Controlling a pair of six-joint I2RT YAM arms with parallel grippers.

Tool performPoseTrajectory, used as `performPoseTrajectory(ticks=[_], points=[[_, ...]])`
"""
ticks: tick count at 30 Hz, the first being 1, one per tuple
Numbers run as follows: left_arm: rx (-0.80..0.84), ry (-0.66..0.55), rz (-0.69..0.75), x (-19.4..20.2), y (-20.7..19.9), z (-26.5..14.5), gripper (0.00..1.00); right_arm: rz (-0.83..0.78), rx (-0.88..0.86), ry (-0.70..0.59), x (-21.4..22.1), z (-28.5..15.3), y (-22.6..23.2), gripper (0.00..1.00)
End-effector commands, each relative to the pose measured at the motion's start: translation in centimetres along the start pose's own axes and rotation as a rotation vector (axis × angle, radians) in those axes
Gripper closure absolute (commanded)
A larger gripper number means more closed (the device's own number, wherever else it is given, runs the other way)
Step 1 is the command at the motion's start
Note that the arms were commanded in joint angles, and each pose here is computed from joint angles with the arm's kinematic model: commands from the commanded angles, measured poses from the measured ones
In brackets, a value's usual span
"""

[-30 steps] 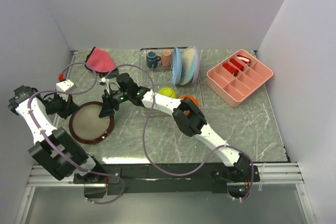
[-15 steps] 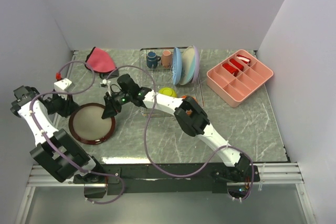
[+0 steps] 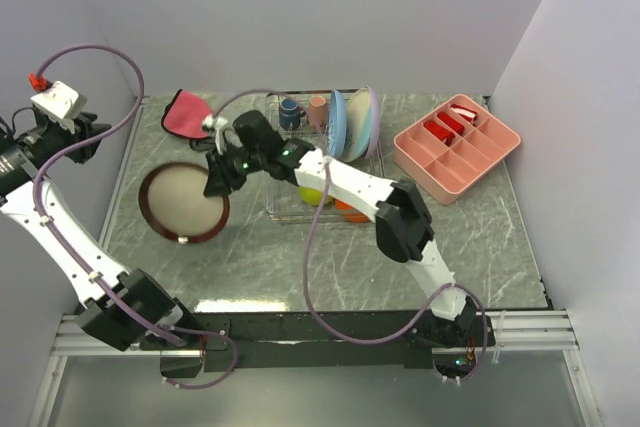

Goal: Load the mixed dishes into the dish rack

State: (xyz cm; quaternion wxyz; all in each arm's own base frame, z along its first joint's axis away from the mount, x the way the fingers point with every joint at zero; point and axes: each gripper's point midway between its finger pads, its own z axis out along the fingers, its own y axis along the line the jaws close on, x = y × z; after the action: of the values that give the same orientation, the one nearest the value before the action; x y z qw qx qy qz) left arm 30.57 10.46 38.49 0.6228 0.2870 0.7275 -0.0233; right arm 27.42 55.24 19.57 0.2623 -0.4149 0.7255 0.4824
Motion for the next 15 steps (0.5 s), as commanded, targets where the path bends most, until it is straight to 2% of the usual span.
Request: performPoseTrajectory(ticks=[1, 4, 6, 7, 8, 9, 11, 13, 15], points=[[0.086, -0.135, 0.012, -4.9, -2.3, -0.9, 0.59, -0.167, 0.178, -0.479, -17.2, -11.4, 5.3, 1.0], [0.133, -0.182, 0.005, -6.3, -3.5, -1.3, 0.6, -0.249, 0.289, -0.549, -19.5, -14.3, 5.4, 1.0], [0.156, -0.21, 0.047, -7.2, -4.2, -1.6, 0.59, -0.246, 0.433, -0.604, -20.7, -16.5, 3.9, 1.0], [0.181, -0.21, 0.002, -7.1, -5.3, -1.8, 0.59, -0.26, 0.495, -0.608, -20.7, -17.1, 3.0, 1.0], [0.18, -0.223, 0.093, -7.4, -5.4, -1.9, 0.58, -0.225, 0.645, -0.655, -21.2, -19.2, 1.1, 1.0], [0.192, -0.239, 0.112, -7.5, -5.9, -2.0, 0.58, -0.204, 0.72, -0.675, -21.3, -20.3, 0.1, 1.0], [0.21, -0.244, 0.06, -6.8, -6.8, -1.9, 0.57, -0.149, 0.948, -0.732, -21.1, -23.7, -2.5, 1.0], [0.227, -0.259, 0.011, -6.3, -7.3, -1.8, 0.57, -0.151, 1.06, -0.732, -20.4, -25.0, -3.9, 1.0], [0.24, -0.258, -0.044, -5.2, -7.7, -1.4, 0.56, -0.124, 1.165, -0.789, -20.2, -27.7, -4.2, 1.0]])
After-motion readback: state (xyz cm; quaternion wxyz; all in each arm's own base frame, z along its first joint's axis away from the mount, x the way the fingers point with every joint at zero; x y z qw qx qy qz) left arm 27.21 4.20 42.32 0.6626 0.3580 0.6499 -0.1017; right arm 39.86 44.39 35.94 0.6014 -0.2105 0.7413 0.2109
